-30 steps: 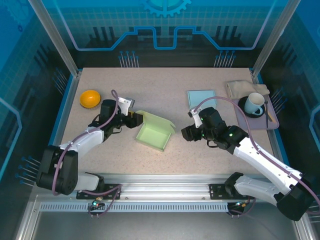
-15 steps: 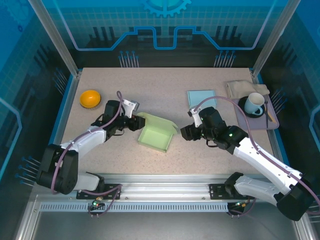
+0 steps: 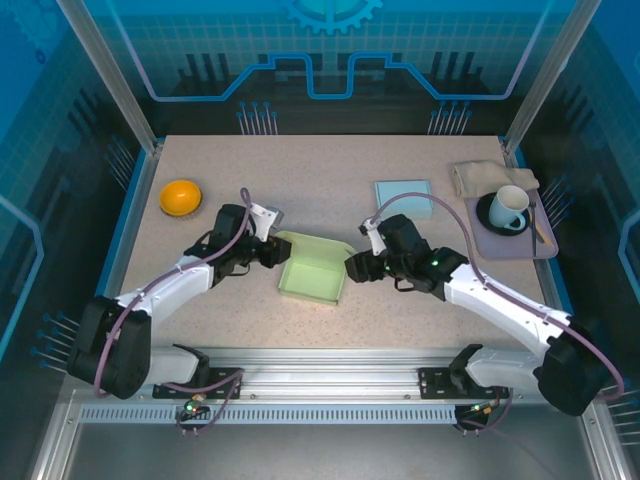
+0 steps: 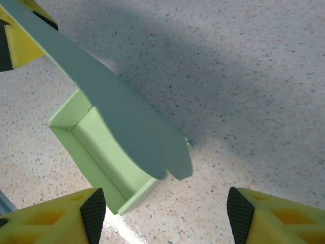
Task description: Fold the paper box
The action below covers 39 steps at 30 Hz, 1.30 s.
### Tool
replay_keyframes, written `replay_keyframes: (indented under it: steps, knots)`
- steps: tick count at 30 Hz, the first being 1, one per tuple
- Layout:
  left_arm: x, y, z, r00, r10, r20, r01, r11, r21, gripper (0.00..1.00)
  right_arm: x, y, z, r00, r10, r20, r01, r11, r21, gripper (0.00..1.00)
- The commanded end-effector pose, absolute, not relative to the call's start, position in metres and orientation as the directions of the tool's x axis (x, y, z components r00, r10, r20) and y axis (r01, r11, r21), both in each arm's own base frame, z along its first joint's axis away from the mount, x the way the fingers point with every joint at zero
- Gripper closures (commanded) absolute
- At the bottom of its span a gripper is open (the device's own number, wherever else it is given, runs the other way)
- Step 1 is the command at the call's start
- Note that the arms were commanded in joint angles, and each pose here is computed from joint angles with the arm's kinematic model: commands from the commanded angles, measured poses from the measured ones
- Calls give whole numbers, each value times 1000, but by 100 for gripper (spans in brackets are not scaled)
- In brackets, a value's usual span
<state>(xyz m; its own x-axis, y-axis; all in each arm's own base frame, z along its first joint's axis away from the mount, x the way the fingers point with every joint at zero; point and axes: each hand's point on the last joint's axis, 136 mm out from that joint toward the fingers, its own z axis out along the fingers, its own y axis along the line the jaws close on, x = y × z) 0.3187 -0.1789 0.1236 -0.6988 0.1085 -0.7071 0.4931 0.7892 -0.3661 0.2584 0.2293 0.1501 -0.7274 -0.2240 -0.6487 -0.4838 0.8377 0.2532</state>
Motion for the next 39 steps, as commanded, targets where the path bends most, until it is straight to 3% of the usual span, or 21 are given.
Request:
replay_keyframes:
  steps: [1, 12, 22, 30, 33, 39]
  knots:
    - [319, -180, 135, -681, 112, -723, 494, 800, -342, 68, 264, 246, 152, -685, -233, -690, -533, 806, 257, 33]
    - [317, -181, 130, -702, 105, -704, 473, 808, -351, 72, 283, 253, 129, -664, -307, -682, -554, 814, 173, 32]
    - [318, -185, 135, -757, -64, -651, 318, 834, -451, 78, 275, 274, 132, -767, -139, -626, -458, 802, 384, 35]
    - [316, -179, 141, -729, -217, -649, 193, 845, -499, 81, 268, 284, 135, -787, -134, -602, -446, 797, 406, 49]
    - [308, -178, 140, -706, -283, -649, 138, 844, -519, 86, 263, 281, 127, -801, -137, -583, -416, 828, 376, 55]
    - [293, -168, 136, -636, -251, -729, 105, 909, -404, 95, 268, 263, 124, -786, -162, -596, -369, 897, 243, 50]
